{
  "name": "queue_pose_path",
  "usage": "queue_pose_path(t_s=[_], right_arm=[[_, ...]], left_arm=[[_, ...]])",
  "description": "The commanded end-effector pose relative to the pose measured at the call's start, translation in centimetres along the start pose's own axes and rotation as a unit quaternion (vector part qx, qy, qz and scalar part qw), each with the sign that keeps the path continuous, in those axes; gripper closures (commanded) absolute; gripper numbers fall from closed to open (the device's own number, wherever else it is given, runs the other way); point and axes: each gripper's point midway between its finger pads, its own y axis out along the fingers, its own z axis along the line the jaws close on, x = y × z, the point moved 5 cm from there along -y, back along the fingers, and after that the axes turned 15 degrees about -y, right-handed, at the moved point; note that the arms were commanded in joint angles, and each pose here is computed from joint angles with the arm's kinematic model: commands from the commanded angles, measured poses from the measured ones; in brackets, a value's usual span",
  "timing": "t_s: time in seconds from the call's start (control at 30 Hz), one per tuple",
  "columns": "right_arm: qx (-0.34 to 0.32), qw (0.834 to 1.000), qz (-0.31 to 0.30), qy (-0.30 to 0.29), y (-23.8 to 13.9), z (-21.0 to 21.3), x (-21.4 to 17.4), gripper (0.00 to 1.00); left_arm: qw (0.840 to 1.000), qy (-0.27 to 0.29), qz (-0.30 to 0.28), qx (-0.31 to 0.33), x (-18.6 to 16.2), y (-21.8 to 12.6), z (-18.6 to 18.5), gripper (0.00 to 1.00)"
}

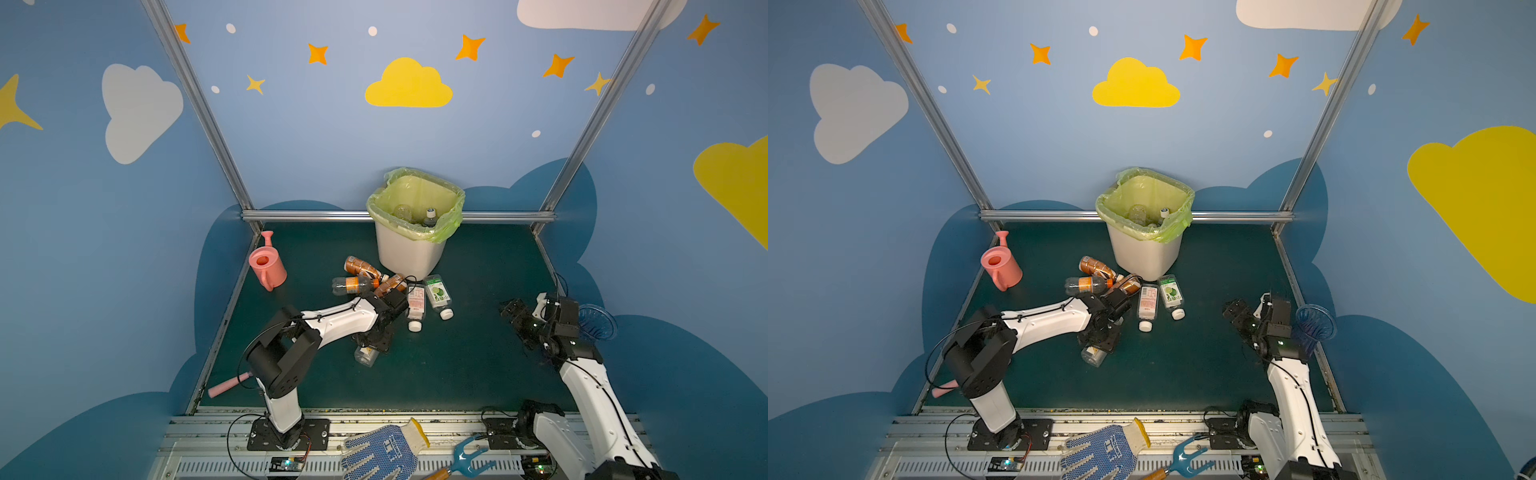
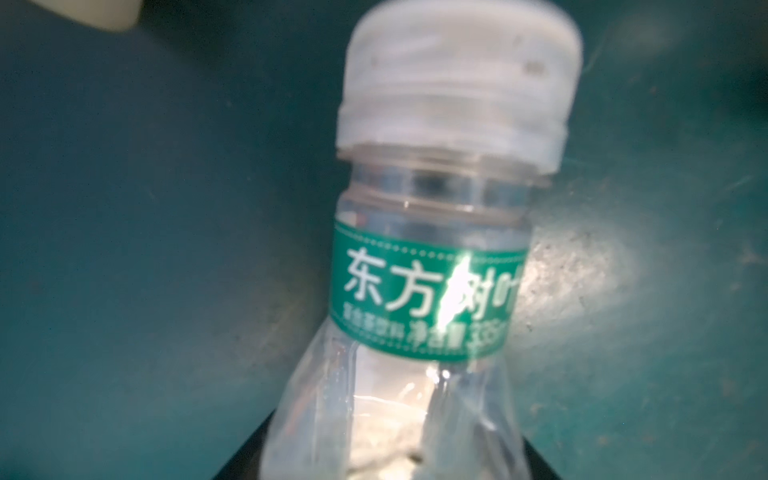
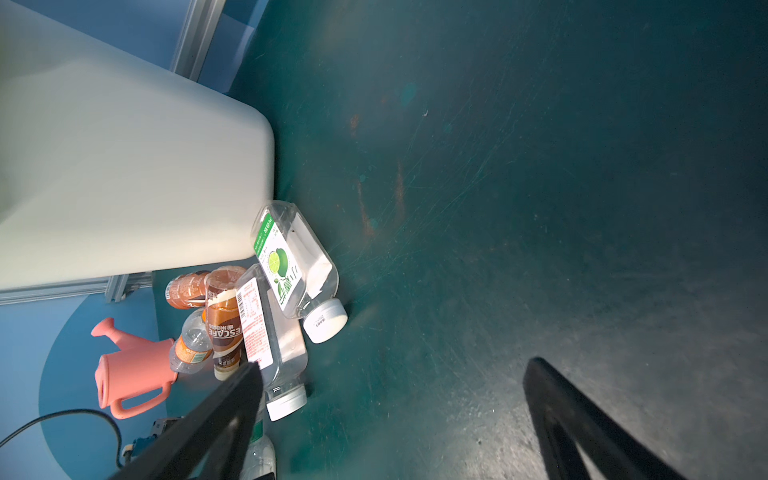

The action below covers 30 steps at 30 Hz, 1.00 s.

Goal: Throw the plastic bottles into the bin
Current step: 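Grasp the green-label clear tea bottle with the left gripper, then lift the green-label bottle with the left gripper over the bin and release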

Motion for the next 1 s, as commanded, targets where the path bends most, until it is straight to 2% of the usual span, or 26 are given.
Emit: queue_pose_path(t_s=[0.0,0.1,0.2,0.3,0.37,0.4,0.47,0.53,0.63,0.73,0.8,0.83,0.97], right_arm=[[-0.013,1.000,0.003,0.000,0.0,-0.5,-0.4,0.02],[-0.013,1.000,0.003,0.001,0.0,-0.5,-0.4,0.02],[-0.013,1.000,0.002,0.001,0.0,-0.5,-0.3,0.02],[-0.015,1.000,-0.002,-0.004,-0.1,-0.4,0.0,0.02],[-0.017,1.000,-0.004,-0.008,-0.2,-0.3,0.3,0.02],[-0.017,1.000,-0.006,-0.010,-0.2,-0.3,0.5,0.02],[-0.016,1.000,-0.005,-0.012,-0.1,-0.2,0.8,0.02],[-0.011,1.000,-0.007,-0.017,-0.1,0.1,1.1,0.02],[-0.003,1.000,-0.012,-0.025,-0.2,0.4,1.5,0.02],[0.006,0.999,-0.019,-0.032,-0.3,0.7,1.8,0.02],[0.013,0.999,-0.020,-0.036,-0.3,1.0,1.9,0.02],[0.016,0.999,-0.020,-0.037,-0.3,1.1,2.0,0.02],[0.033,0.999,-0.014,-0.042,-0.2,1.6,2.1,0.02]], left_arm=[[1.000,0.005,0.004,-0.010,0.2,-0.2,-0.2,0.42],[1.000,0.001,-0.004,-0.020,0.3,-0.6,-0.3,0.52],[0.998,-0.011,-0.035,-0.054,0.7,-2.6,-0.5,0.57],[0.987,-0.032,-0.110,-0.113,1.8,-7.8,-0.3,0.61],[0.969,-0.044,-0.188,-0.151,2.7,-12.9,0.6,0.61],[0.955,-0.056,-0.241,-0.167,3.2,-16.1,1.4,0.61],[0.914,-0.059,-0.353,-0.191,4.2,-22.3,3.3,0.61],[0.858,-0.062,-0.465,-0.210,4.7,-29.1,5.7,0.59],[0.783,-0.073,-0.574,-0.227,5.5,-37.6,8.6,0.58],[0.724,-0.060,-0.638,-0.256,7.5,-43.0,8.4,0.56],[0.719,-0.051,-0.636,-0.275,10.8,-43.9,6.8,0.54],[0.728,-0.048,-0.622,-0.284,12.7,-43.6,5.8,0.54],[0.809,-0.042,-0.486,-0.328,21.4,-37.7,-0.4,0.49]])
